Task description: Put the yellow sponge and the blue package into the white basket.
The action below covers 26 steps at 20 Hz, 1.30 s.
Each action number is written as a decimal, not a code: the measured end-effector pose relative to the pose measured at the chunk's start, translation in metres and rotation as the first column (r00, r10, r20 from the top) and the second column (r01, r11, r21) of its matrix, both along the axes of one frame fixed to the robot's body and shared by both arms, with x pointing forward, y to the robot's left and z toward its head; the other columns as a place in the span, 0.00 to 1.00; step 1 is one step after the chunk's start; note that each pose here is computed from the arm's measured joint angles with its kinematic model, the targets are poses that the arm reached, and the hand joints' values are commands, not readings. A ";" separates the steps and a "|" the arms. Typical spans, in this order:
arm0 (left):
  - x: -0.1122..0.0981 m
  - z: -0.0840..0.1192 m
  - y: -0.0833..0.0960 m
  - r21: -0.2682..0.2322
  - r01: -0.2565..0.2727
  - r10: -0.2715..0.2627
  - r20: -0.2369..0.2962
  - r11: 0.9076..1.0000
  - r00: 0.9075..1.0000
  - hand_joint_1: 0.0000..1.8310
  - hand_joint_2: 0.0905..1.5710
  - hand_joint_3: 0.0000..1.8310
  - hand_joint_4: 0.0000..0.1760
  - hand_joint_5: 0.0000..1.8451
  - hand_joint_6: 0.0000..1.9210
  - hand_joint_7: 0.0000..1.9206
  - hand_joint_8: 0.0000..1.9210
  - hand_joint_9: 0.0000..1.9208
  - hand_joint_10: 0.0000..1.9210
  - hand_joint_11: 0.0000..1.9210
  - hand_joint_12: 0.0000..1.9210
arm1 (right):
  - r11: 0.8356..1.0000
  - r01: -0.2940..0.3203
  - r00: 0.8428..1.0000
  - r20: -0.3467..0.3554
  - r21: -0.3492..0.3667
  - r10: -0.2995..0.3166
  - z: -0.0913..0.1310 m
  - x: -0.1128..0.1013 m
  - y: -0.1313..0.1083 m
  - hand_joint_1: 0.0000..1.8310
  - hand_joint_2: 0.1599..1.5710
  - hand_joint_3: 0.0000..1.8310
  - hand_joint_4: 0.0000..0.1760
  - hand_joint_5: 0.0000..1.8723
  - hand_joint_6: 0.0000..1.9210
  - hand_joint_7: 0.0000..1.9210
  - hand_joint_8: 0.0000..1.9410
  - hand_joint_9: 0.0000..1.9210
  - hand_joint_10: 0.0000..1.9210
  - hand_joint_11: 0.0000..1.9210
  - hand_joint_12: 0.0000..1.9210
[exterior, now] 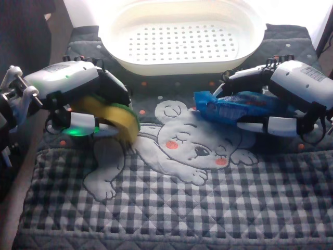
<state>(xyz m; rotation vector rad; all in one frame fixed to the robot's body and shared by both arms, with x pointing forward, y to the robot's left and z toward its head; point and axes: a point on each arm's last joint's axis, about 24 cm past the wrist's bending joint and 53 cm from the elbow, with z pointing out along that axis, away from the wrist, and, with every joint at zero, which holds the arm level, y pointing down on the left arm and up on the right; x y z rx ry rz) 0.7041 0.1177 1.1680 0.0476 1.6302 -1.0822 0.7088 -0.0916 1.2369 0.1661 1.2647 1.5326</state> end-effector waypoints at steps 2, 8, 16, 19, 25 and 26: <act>0.001 0.015 -0.003 -0.030 0.005 -0.004 0.030 1.000 1.000 0.69 0.69 0.00 0.00 0.58 0.32 0.49 0.67 0.40 0.65 0.30 0.81 | 1.000 -0.014 1.000 0.003 0.005 0.014 0.003 -0.002 -0.003 0.82 0.64 0.00 0.00 0.54 0.38 0.60 0.29 0.57 0.47 0.42 0.77; 0.008 0.126 -0.004 -0.226 0.048 0.015 0.271 0.973 0.963 0.69 0.70 0.00 0.00 0.61 0.26 0.46 0.72 0.39 0.77 0.30 0.94 | 0.997 -0.030 0.988 0.156 0.071 0.019 0.078 -0.001 -0.006 0.76 0.62 0.00 0.00 0.64 0.26 0.63 0.29 0.53 0.55 0.44 0.50; 0.050 0.198 -0.015 -0.314 0.019 0.095 0.345 0.949 0.934 0.65 0.65 0.00 0.00 0.62 0.36 0.52 0.99 0.56 1.00 0.59 1.00 | 0.982 0.051 0.930 0.350 0.180 -0.112 0.184 0.013 -0.028 0.76 0.63 0.00 0.00 0.60 0.39 0.69 0.12 0.51 0.58 0.37 0.53; 0.080 0.192 -0.020 -0.303 -0.043 0.137 0.296 0.952 0.945 0.63 0.67 0.00 0.00 0.57 0.45 0.48 0.76 0.46 0.97 0.46 1.00 | 0.963 0.126 0.937 0.289 0.239 -0.194 0.186 0.049 -0.039 0.76 0.60 0.00 0.00 0.68 0.22 0.71 0.03 0.60 0.49 0.48 0.52; 0.137 0.128 -0.046 -0.159 -0.178 0.193 0.083 0.971 0.978 0.67 0.70 0.00 0.00 0.57 0.41 0.46 0.63 0.40 0.44 0.27 0.70 | 0.965 0.261 0.964 0.049 0.011 -0.261 0.114 0.128 -0.006 0.76 0.67 0.00 0.00 0.51 0.44 0.53 0.43 0.52 0.61 0.42 0.58; 0.137 0.128 -0.048 -0.170 -0.176 0.191 0.075 0.970 0.979 0.66 0.70 0.00 0.00 0.57 0.45 0.45 0.62 0.43 0.30 0.26 0.65 | 0.964 0.267 0.963 0.029 0.000 -0.267 0.110 0.131 -0.006 0.76 0.67 0.00 0.00 0.49 0.47 0.52 0.43 0.52 0.61 0.47 0.48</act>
